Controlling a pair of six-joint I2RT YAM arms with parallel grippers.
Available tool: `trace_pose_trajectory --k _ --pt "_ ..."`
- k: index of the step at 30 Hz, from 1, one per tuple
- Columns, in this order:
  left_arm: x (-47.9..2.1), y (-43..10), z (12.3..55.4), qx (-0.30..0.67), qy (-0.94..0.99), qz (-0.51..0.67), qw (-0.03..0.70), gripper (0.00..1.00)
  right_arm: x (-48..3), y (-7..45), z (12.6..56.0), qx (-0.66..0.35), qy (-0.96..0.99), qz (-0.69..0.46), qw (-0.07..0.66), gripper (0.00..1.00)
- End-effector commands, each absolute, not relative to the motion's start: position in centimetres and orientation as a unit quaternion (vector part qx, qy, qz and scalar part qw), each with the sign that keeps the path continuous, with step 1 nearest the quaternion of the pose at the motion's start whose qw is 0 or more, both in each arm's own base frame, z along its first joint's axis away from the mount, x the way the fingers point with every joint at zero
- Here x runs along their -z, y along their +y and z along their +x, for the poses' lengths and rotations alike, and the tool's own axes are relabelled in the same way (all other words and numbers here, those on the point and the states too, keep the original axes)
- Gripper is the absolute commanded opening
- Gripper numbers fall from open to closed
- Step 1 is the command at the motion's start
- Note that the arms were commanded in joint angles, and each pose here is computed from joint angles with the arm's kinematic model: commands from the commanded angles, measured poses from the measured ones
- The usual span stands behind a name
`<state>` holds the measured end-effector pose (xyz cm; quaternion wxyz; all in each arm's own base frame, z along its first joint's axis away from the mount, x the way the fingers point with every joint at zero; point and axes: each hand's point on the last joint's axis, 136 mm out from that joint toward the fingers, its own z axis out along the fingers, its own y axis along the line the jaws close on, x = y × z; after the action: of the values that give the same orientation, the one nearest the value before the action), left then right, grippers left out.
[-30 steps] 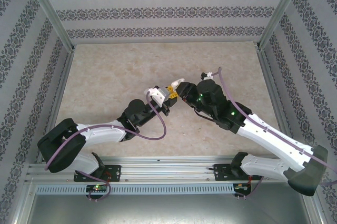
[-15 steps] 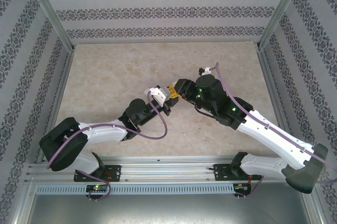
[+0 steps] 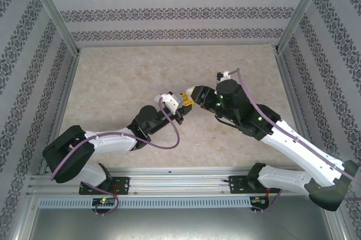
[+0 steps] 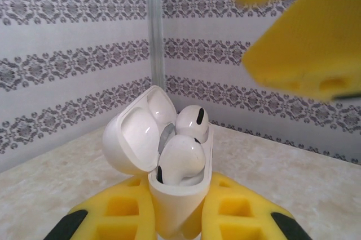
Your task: Insert wireless bluetooth earbuds into charging case
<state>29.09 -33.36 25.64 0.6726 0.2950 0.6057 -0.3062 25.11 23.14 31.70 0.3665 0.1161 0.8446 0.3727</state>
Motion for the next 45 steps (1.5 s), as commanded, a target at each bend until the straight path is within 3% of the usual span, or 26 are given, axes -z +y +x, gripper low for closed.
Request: trace_pose_trajectory --k 1,6,18,25,37,45 --pt "-27.5 -34.7 28.1 0.344 0.591 0.317 0.657 0.0 -33.7 21.4 24.7 -0.359 0.845 0.086 0.388 0.41" --pt "-27.8 -35.5 27.1 0.385 0.583 0.332 0.634 0.0 -34.5 20.0 25.0 -0.356 0.854 0.061 0.376 0.4" --pt "-28.8 -37.0 24.5 0.461 0.552 0.393 0.573 0.0 -31.0 18.8 26.1 -0.412 0.872 0.062 0.257 0.4" --pt "-29.2 -37.3 24.6 0.467 0.55 0.4 0.565 0.0 -29.7 20.9 25.4 -0.45 0.87 0.026 0.202 0.25" --pt "-28.6 -36.0 27.4 0.479 0.585 0.339 0.56 0.0 -30.3 20.7 20.8 -0.467 0.869 -0.014 0.163 0.18" --pt "-27.8 -35.0 28.8 0.482 0.606 0.307 0.553 0.0 -30.7 18.6 19.3 -0.443 0.873 0.002 0.202 0.21"
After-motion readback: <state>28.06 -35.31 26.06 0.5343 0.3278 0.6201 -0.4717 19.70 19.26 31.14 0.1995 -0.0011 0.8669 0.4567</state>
